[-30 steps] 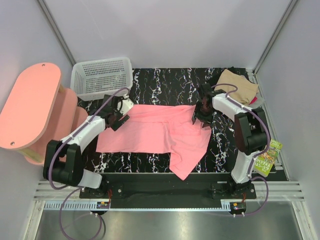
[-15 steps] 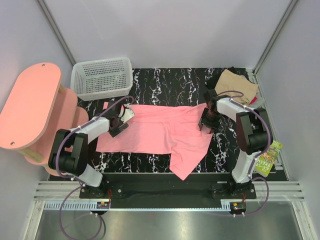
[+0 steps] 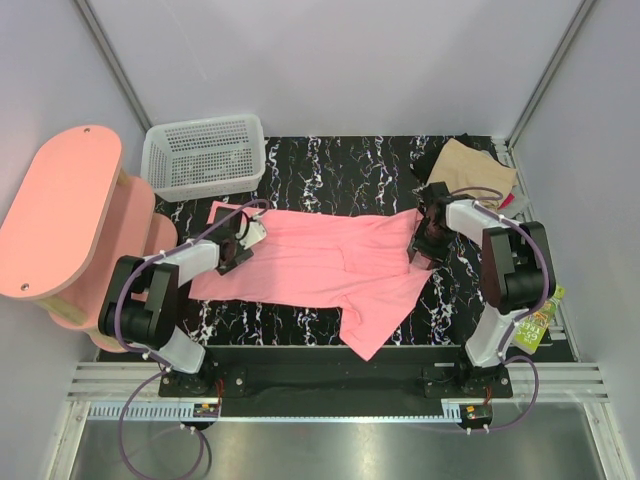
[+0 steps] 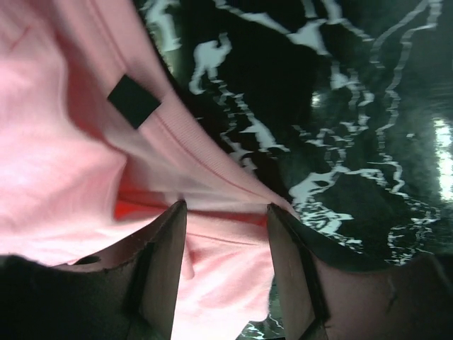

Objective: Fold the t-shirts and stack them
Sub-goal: Fold the flattened tshirt in 1/3 of the way

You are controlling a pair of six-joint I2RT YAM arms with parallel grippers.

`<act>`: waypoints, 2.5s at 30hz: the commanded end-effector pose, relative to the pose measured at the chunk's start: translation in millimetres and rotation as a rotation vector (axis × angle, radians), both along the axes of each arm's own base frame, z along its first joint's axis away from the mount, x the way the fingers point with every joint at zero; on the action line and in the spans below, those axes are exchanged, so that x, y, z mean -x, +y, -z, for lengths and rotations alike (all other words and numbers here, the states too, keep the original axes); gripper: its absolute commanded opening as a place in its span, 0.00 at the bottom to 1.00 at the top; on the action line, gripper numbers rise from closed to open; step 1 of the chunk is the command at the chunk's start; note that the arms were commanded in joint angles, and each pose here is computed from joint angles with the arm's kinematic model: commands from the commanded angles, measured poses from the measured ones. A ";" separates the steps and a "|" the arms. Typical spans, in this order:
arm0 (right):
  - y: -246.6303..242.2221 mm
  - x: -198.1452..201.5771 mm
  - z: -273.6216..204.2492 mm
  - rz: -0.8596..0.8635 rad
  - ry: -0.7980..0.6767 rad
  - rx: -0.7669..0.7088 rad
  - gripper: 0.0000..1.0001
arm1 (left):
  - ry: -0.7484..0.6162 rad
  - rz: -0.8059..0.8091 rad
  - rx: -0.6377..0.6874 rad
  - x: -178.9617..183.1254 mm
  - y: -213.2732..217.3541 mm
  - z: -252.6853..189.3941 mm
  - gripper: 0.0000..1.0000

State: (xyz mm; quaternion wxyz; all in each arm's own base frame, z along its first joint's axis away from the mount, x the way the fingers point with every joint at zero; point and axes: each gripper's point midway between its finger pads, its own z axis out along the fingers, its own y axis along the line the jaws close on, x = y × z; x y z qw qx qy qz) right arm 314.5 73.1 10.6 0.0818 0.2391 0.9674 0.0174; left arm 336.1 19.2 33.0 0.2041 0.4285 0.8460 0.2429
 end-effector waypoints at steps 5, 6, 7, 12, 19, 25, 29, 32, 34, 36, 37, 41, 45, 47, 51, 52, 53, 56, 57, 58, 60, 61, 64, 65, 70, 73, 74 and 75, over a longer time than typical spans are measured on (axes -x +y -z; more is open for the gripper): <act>-29.0 15.7 12.2 0.044 0.051 0.062 0.57 | 0.030 -0.041 -0.003 15.9 25.5 10.9 0.78; -26.8 12.9 11.9 0.041 0.049 0.051 0.56 | 0.033 -0.041 0.000 17.6 26.0 11.9 0.77; -24.9 10.4 10.6 0.040 0.045 0.042 0.56 | 0.032 -0.040 0.003 17.9 25.5 11.4 0.77; 4.7 -16.1 -23.3 0.032 -0.039 -0.116 0.56 | 0.019 -0.058 0.045 15.1 20.2 4.2 0.77; 40.7 -67.1 -94.4 0.006 -0.211 -0.303 0.56 | -0.007 -0.076 0.095 7.1 13.0 -9.1 0.77; 55.6 -99.4 -84.9 -0.014 -0.191 -0.328 0.56 | -0.038 -0.094 0.153 -2.5 4.5 -29.0 0.77; 57.8 -113.9 -62.5 -0.007 -0.152 -0.321 0.55 | -0.073 -0.100 0.212 -11.1 -5.0 -53.9 0.77; 58.0 -112.8 -39.4 -0.002 -0.101 -0.312 0.54 | -0.115 -0.098 0.278 -22.9 -15.9 -79.9 0.78; 58.5 -109.0 -26.7 0.000 -0.070 -0.301 0.53 | -0.151 -0.109 0.307 -33.8 -19.3 -95.2 0.78; 57.8 -103.4 -17.6 -0.001 -0.048 -0.283 0.52 | -0.164 -0.124 0.304 -40.1 -18.2 -99.2 0.79; 56.5 -102.7 -16.5 -0.003 -0.050 -0.272 0.52 | -0.153 -0.133 0.302 -43.7 -18.1 -97.0 0.79; 47.5 -105.0 -7.1 -0.015 -0.052 -0.206 0.53 | -0.095 -0.127 0.297 -36.1 -20.1 -79.5 0.78; 42.7 -119.8 5.9 -0.019 -0.048 -0.172 0.53 | -0.058 -0.106 0.287 -21.8 -22.8 -67.4 0.77; 44.2 -134.3 12.2 -0.017 -0.046 -0.167 0.53 | -0.049 -0.108 0.281 -16.1 -21.7 -63.5 0.77; 34.6 -157.5 14.4 -0.036 -0.049 -0.097 0.52 | -0.045 -0.111 0.272 -10.6 -20.3 -60.6 0.77; 34.4 -166.2 5.2 -0.048 -0.068 -0.091 0.53 | -0.042 -0.113 0.273 -9.0 -20.1 -59.7 0.77; 33.6 -168.3 7.4 -0.055 -0.065 -0.080 0.53 | -0.041 -0.111 0.276 -8.1 -21.1 -59.5 0.77; 32.0 -178.5 -12.7 -0.074 -0.109 -0.067 0.57 | -0.043 -0.114 0.283 -7.3 -22.6 -58.5 0.77; 31.0 -180.2 -17.5 -0.071 -0.117 -0.061 0.58 | -0.040 -0.113 0.284 -6.4 -24.1 -57.8 0.77; 31.1 -179.2 -26.7 -0.070 -0.119 -0.063 0.61 | -0.043 -0.116 0.285 -6.0 -24.8 -58.6 0.77; 33.7 -177.6 -50.2 -0.078 -0.150 -0.069 0.65 | -0.052 -0.114 0.279 -5.3 -25.5 -61.4 0.77; 33.5 -169.9 -56.0 -0.080 -0.140 -0.065 0.65 | -0.068 -0.113 0.279 -4.7 -25.1 -66.3 0.77; 33.6 -147.7 -97.4 -0.106 -0.203 -0.004 0.66 | -0.091 -0.111 0.284 1.7 -24.6 -76.4 0.78; 31.6 -138.9 -129.3 -0.107 -0.268 0.017 0.67 | -0.094 -0.108 0.290 5.5 -25.2 -79.2 0.78; 63.1 -46.7 -148.6 -0.194 -0.279 0.000 0.68 | -0.102 -0.077 0.293 38.1 -27.3 -90.0 0.81; 87.4 24.1 -153.0 -0.294 -0.287 -0.064 0.67 | -0.089 -0.065 0.282 59.1 -23.2 -86.2 0.82; 92.3 42.7 -147.2 -0.320 -0.266 -0.079 0.66 | -0.080 -0.061 0.276 65.1 -21.9 -83.0 0.82; 93.0 69.6 -124.6 -0.332 -0.200 -0.085 0.64 | -0.066 -0.055 0.266 74.8 -19.1 -76.7 0.83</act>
